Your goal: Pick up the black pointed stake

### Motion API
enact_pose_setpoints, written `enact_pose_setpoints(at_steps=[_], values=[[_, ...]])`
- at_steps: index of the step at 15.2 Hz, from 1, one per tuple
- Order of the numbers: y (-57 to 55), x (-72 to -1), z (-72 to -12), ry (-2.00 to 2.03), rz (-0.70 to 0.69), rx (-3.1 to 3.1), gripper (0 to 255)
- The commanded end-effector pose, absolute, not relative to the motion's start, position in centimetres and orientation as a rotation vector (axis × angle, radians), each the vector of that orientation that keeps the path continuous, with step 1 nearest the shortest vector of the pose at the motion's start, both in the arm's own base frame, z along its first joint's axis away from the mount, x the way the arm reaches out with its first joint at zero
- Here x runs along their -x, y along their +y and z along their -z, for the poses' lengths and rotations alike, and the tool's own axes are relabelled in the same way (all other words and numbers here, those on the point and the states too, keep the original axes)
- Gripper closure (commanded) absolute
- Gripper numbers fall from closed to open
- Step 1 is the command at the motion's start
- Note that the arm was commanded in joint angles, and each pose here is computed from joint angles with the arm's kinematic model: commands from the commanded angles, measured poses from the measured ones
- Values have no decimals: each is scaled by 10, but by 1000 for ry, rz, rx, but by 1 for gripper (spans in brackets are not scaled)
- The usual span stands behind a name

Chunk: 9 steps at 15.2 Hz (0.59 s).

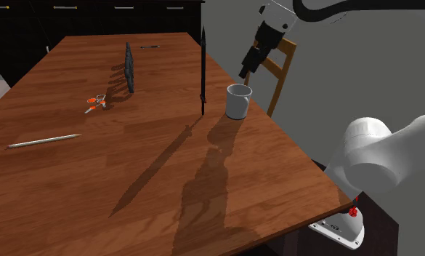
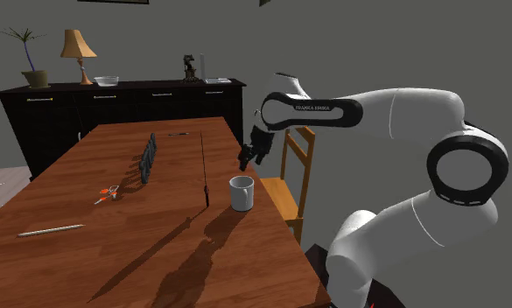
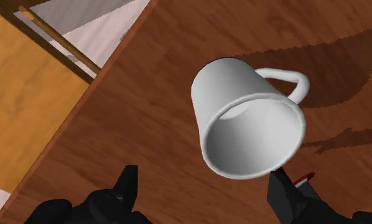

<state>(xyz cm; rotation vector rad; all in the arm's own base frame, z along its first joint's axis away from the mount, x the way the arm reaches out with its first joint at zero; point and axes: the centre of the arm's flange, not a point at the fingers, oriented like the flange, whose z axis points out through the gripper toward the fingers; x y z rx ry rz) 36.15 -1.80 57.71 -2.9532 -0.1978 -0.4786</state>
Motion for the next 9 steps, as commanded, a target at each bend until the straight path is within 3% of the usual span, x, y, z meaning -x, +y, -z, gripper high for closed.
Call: enact_pose_setpoints(at_steps=[1, 9], values=[[-9, -373, -564, -339, 560, 2873, 0], [36, -416, -518, -831, 806, 2492, 0]])
